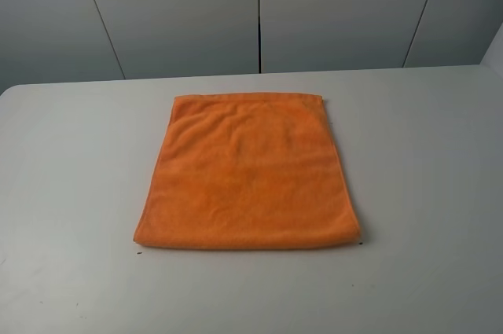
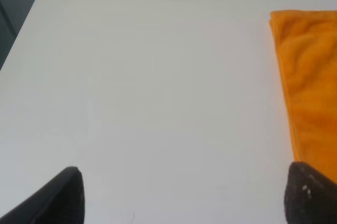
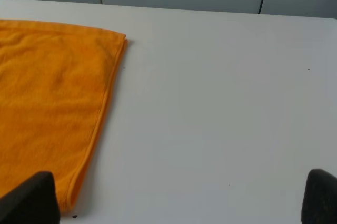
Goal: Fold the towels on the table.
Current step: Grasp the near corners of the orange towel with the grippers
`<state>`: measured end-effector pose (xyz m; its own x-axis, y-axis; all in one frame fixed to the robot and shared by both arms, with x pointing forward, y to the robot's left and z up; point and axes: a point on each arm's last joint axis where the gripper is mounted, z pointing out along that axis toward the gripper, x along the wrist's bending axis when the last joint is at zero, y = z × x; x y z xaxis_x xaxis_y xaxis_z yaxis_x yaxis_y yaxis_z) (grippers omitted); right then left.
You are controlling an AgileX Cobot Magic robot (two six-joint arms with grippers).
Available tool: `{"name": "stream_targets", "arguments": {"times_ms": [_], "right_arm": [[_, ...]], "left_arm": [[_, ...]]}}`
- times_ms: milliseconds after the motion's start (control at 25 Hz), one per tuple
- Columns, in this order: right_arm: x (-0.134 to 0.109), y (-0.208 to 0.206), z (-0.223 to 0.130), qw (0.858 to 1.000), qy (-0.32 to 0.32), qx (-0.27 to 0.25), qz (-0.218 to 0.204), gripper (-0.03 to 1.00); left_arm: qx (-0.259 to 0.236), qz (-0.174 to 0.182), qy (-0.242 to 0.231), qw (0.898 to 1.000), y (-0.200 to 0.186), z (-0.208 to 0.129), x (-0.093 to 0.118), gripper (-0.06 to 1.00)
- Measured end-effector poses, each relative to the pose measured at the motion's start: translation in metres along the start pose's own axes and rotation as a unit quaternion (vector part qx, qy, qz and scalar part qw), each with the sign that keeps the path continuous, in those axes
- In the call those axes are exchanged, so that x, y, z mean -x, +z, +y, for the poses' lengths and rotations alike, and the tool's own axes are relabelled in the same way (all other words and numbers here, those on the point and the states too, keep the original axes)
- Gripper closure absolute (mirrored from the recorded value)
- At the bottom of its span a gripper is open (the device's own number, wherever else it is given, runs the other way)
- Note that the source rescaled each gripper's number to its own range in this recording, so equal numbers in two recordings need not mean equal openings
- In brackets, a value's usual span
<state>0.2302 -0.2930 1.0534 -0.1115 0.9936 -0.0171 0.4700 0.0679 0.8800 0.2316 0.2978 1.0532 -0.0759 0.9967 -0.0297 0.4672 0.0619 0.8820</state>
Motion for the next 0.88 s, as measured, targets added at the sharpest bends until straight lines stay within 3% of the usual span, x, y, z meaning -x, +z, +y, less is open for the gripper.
{"name": "stream_targets", "arguments": {"times_ms": [360, 600, 800, 880], "right_arm": [[0.0, 0.0, 0.0, 1.0, 0.001, 0.0, 0.001, -0.03], [-0.005, 0.0, 0.001, 0.999, 0.016, 0.003, 0.03, -0.03], [-0.006, 0.0, 0.002, 0.999, 0.022, 0.012, 0.034, -0.03], [-0.005, -0.002, 0.008, 0.999, 0.012, 0.029, 0.026, -0.03]], "left_arm": [[0.0, -0.001, -0.001, 1.0, 0.0, 0.0, 0.0, -0.04], [-0.002, 0.009, 0.013, 1.0, 0.001, 0.002, -0.002, -0.04], [0.017, 0.016, 0.034, 0.999, 0.01, 0.04, -0.003, -0.04], [-0.003, 0.018, 0.059, 0.998, 0.022, 0.061, -0.003, -0.04]]}}
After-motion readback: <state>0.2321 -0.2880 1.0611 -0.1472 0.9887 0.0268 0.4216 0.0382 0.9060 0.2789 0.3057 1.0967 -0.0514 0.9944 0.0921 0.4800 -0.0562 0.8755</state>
